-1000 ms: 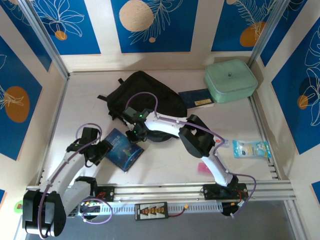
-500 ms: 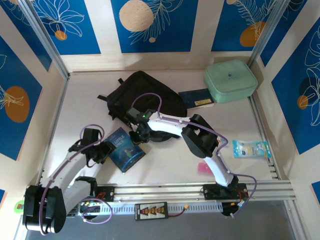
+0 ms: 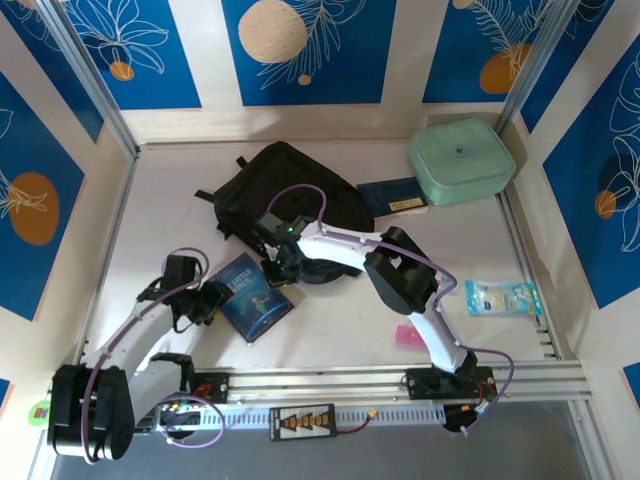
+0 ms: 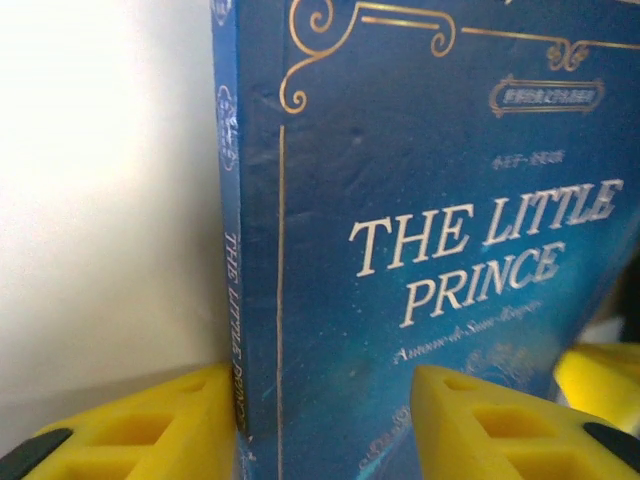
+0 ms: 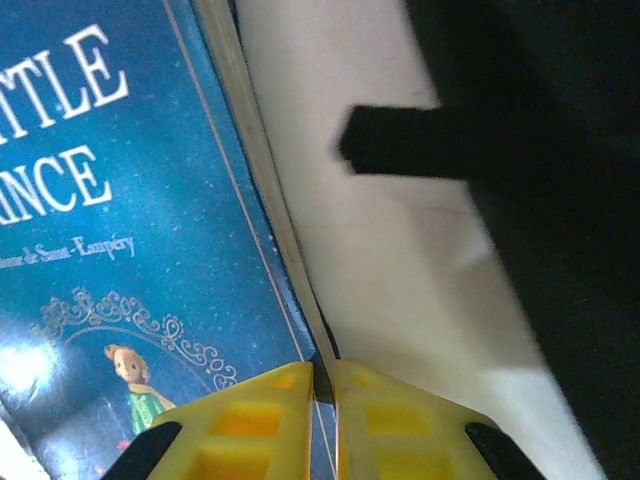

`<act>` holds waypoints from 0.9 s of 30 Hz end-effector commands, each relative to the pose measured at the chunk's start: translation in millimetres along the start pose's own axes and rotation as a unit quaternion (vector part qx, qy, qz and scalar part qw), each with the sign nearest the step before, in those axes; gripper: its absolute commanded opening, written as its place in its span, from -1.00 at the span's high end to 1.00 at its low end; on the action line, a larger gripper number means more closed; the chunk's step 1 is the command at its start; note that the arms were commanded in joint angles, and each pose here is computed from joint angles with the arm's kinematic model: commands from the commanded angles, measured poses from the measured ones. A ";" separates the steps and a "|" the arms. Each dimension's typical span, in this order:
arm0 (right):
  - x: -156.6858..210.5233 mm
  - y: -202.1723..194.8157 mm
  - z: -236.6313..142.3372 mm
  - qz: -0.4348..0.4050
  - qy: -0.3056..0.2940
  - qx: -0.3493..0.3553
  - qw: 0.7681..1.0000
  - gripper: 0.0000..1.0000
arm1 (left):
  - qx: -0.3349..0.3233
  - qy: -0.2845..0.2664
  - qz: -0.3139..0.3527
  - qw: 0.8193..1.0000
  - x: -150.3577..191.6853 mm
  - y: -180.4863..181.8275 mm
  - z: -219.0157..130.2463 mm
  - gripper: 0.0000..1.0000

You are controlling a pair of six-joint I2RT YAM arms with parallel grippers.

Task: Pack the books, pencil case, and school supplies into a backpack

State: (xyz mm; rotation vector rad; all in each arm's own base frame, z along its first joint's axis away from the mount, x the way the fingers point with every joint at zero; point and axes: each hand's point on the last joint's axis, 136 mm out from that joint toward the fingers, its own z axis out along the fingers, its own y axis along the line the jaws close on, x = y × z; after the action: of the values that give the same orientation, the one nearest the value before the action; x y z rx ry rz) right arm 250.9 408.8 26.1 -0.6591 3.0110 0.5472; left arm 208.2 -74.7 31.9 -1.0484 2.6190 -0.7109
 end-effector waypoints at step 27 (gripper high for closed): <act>-28.8 30.3 -104.4 0.029 -0.115 -0.181 0.976 0.30 | 0.071 -0.074 0.139 0.985 -27.7 -79.2 -77.9 1.00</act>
State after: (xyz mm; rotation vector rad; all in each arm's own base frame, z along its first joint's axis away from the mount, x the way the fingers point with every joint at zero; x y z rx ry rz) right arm 258.8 399.8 65.6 -0.4895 2.9539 0.8595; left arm 237.5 -91.0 109.5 -0.7150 2.5394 -0.8267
